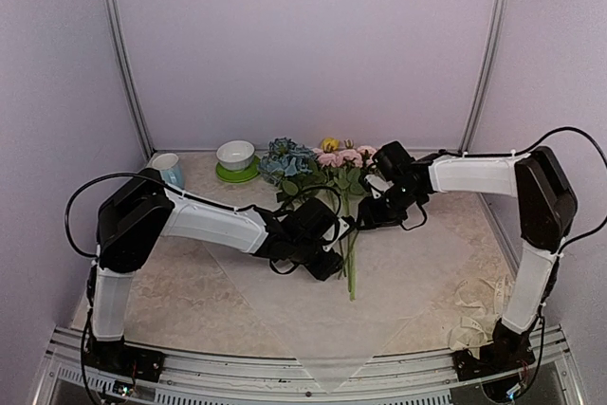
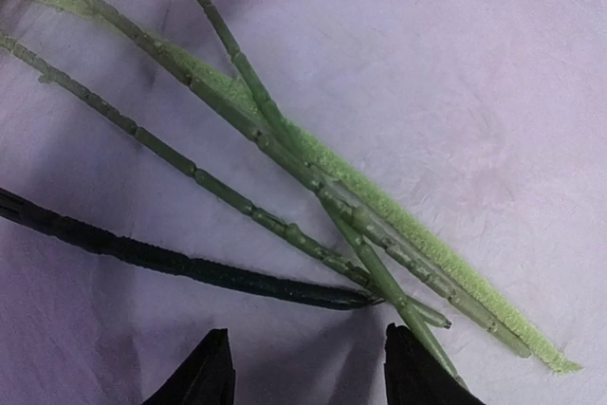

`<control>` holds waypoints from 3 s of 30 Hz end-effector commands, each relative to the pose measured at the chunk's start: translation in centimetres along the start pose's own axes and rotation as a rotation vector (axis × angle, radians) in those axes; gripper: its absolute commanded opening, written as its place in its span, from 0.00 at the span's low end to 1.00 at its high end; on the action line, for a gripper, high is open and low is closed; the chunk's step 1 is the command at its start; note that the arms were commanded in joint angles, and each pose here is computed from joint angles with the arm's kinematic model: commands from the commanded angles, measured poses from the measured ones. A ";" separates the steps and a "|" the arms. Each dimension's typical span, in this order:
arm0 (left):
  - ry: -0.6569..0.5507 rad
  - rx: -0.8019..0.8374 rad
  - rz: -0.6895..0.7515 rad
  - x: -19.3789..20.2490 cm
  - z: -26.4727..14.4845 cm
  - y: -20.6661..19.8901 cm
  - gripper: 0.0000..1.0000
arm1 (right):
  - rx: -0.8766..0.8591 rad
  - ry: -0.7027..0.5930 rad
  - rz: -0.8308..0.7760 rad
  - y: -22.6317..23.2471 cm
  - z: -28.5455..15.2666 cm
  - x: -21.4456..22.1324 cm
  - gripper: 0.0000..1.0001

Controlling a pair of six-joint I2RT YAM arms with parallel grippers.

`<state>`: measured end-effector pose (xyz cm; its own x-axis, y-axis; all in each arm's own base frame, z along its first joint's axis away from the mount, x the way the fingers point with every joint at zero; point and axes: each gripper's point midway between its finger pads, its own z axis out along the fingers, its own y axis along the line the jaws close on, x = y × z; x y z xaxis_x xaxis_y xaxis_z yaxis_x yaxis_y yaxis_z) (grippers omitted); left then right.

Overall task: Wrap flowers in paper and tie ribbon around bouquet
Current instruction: Pick up the bottom corner of the flattened wrapping paper from the center of the board, then fold the flattened wrapping paper at the center of the board.

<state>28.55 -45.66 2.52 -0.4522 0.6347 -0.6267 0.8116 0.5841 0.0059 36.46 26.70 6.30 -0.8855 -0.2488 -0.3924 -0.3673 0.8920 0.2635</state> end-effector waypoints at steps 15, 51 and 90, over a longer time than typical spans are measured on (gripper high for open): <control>-0.157 0.385 0.563 7.3 -14.4 -13.0 0.75 | -0.154 0.220 -0.224 7.4 -3.9 12.5 0.51; -0.250 0.263 1.092 9.8 -11.7 -16.5 0.13 | -0.236 0.285 -0.334 10.9 0.3 15.7 0.51; -0.339 0.444 0.313 -0.9 -8.9 -1.8 0.00 | -0.535 -0.046 -0.272 6.2 -5.7 8.6 0.96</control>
<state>23.85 -42.67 9.71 -0.0832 0.5078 -0.8574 0.9939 0.1047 -0.0344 24.47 28.64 12.72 -0.6998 -0.3970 -0.5939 -0.7133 0.4326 0.5514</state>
